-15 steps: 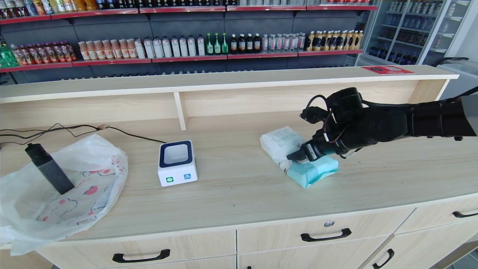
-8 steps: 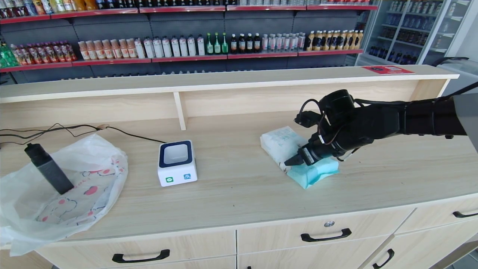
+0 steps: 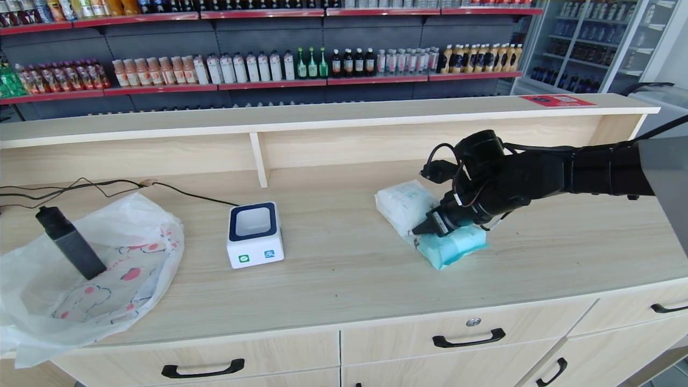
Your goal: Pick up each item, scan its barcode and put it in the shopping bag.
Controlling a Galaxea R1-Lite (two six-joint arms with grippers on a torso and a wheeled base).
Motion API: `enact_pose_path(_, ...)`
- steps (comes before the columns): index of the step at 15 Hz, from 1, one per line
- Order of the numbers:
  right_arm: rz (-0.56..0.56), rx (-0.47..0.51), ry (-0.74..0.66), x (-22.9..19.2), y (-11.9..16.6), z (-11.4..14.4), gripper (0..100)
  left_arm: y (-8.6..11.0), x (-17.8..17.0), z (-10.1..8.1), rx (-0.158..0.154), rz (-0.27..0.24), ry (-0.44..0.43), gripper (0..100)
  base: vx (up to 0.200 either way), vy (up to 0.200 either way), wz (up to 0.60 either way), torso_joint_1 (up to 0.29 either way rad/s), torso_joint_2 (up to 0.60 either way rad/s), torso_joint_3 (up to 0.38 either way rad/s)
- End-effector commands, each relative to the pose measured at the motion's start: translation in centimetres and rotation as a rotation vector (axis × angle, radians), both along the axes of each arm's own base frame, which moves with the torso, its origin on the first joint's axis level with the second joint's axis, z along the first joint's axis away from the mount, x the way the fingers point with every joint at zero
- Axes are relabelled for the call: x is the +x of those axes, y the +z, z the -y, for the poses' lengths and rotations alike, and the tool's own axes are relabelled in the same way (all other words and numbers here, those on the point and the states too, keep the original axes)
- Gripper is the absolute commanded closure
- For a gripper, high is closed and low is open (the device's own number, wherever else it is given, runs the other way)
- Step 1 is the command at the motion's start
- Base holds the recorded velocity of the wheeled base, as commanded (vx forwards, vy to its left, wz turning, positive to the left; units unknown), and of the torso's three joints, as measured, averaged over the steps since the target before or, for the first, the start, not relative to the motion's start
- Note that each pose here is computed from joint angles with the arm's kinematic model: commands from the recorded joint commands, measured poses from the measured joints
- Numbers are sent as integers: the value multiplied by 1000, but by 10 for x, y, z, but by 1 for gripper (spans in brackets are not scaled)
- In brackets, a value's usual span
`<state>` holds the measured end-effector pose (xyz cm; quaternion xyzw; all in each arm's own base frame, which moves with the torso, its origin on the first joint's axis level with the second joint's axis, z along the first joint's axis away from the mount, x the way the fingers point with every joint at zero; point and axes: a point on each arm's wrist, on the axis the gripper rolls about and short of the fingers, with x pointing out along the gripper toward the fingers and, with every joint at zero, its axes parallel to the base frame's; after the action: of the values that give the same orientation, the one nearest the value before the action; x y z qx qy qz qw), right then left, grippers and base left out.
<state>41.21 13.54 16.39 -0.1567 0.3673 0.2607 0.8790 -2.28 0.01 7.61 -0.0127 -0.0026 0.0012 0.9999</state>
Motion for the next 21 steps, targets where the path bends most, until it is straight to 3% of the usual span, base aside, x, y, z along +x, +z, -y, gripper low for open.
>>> enact_pose_path(1,-8,-2,-2,2,-4,1,100,0,0,0,-1,1,1,0,0,0,0,0,0,0)
enact_pose_path(5,-6,18,-21,-3,3,2,100,0,0,0,-1,1,1,0,0,0,0,0,0,0)
enact_pose_path(7,33,41,-34,-13,26,7,100,0,0,0,-1,1,1,0,0,0,0,0,0,0)
enact_pose_path(12,110,88,-38,-64,72,17,100,0,0,0,-4,-2,0,0,0,0,0,0,0,0)
enact_pose_path(16,220,119,-36,-139,96,18,100,0,0,0,-4,-2,0,0,0,0,0,0,0,0)
enact_pose_path(18,198,153,-4,-164,95,8,100,0,0,0,-4,-2,0,0,0,0,0,0,0,0)
enact_pose_path(21,164,296,-53,-187,100,-13,100,0,0,0,-4,-2,0,0,0,0,0,0,0,0)
